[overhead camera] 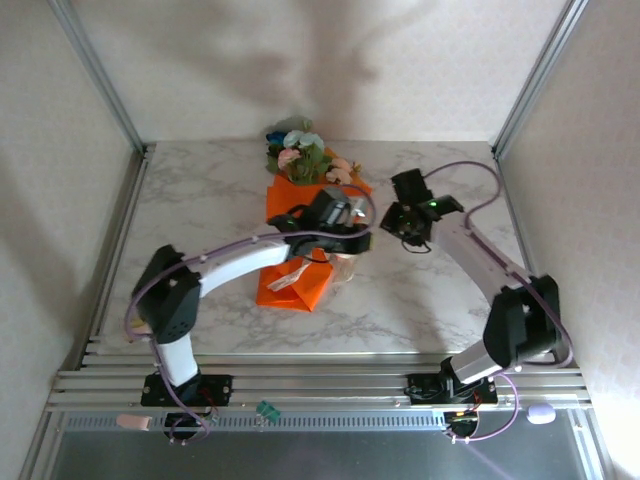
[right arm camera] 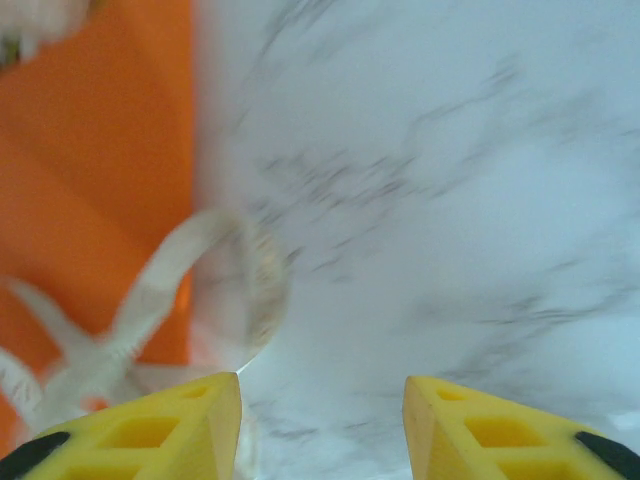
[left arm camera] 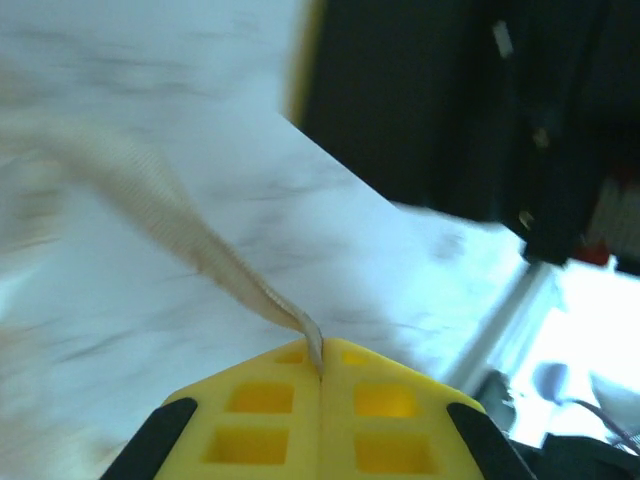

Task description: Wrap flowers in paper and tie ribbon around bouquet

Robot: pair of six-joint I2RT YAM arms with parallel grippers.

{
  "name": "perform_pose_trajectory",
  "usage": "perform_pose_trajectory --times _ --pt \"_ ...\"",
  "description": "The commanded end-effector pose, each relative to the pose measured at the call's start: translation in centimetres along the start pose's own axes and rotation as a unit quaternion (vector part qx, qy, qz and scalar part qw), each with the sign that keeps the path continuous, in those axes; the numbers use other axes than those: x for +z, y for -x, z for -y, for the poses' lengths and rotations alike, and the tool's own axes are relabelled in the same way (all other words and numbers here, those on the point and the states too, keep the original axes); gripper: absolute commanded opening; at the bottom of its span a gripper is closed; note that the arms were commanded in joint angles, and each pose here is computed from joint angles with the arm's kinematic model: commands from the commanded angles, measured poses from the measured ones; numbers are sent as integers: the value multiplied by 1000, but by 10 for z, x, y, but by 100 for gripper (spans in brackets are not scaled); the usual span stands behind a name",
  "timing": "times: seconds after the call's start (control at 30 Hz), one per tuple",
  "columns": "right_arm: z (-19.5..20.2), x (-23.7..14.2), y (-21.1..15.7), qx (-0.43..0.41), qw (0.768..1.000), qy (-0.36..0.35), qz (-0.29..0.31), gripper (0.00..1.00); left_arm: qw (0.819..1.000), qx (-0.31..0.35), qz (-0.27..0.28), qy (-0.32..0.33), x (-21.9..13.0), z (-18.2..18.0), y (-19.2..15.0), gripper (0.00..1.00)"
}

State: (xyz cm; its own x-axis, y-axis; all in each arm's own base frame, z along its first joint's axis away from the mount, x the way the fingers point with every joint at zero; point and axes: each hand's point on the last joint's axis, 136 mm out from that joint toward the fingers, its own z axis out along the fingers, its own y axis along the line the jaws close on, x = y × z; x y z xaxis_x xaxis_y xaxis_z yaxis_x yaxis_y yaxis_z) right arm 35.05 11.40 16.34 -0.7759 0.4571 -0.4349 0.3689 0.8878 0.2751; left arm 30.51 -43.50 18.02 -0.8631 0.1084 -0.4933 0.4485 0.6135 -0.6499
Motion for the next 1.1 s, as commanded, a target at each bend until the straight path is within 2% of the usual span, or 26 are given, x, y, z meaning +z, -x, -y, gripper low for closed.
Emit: perform_pose_trajectory --times 0.0,0.03,0.1,0.2,0.23,0.27,0.37,0.4,0.5,0.57,0.63,0.67,0.77,0.8,0.83,0.9,0.97,1.0,1.07 --pt "55 -19 11 36 995 -86 37 49 995 14 -79 -64 58 31 -38 33" --pt "61 -23 14 43 994 -88 40 50 996 22 -77 -42 69 29 -36 42" --pt "68 -28 16 48 994 -89 42 50 998 18 -53 -6 71 21 -22 53" --pt "65 -31 14 35 996 -75 39 50 999 -11 7 44 42 5 10 64" --pt "65 -31 11 33 996 -71 33 50 998 -23 22 56 28 -2 17 73" --pt "64 -29 8 33 997 -66 28 50 998 -32 31 52 17 -5 20 77" --pt "55 -21 -5 25 999 -31 5 49 994 -74 42 69 -18 -33 21 78" --pt "53 -19 -11 19 999 -29 -7 49 989 -93 42 108 -29 -57 19 78" --pt "38 -19 -38 -12 999 -29 -35 51 954 -206 47 214 -64 -141 16 80" --pt "24 -15 -63 -10 998 -16 -66 52 930 -288 69 217 -75 -169 23 78" --pt "11 -10 -88 10 995 2 -102 53 909 -350 96 208 -79 -178 37 75" --pt "8 -8 -98 25 993 3 -117 53 903 -354 105 218 -80 -180 46 74" --pt "6 -9 -112 66 988 -2 -137 56 883 -308 106 338 -93 -202 59 76" --pt "6 -8 -116 84 986 -1 -144 57 882 -299 98 350 -88 -213 57 78" --pt "4 -6 -120 97 984 4 -152 57 885 -302 87 344 -80 -220 52 78" --pt "-3 1 -131 123 976 14 -180 58 902 -294 75 308 -56 -226 49 79" --pt "-8 9 -144 160 965 20 -208 59 908 -284 58 303 -41 -236 43 77" --pt "-10 13 -151 185 957 23 -223 59 907 -282 42 309 -34 -242 36 74" --pt "-14 17 -158 212 949 23 -232 59 896 -289 8 338 -30 -257 20 65"
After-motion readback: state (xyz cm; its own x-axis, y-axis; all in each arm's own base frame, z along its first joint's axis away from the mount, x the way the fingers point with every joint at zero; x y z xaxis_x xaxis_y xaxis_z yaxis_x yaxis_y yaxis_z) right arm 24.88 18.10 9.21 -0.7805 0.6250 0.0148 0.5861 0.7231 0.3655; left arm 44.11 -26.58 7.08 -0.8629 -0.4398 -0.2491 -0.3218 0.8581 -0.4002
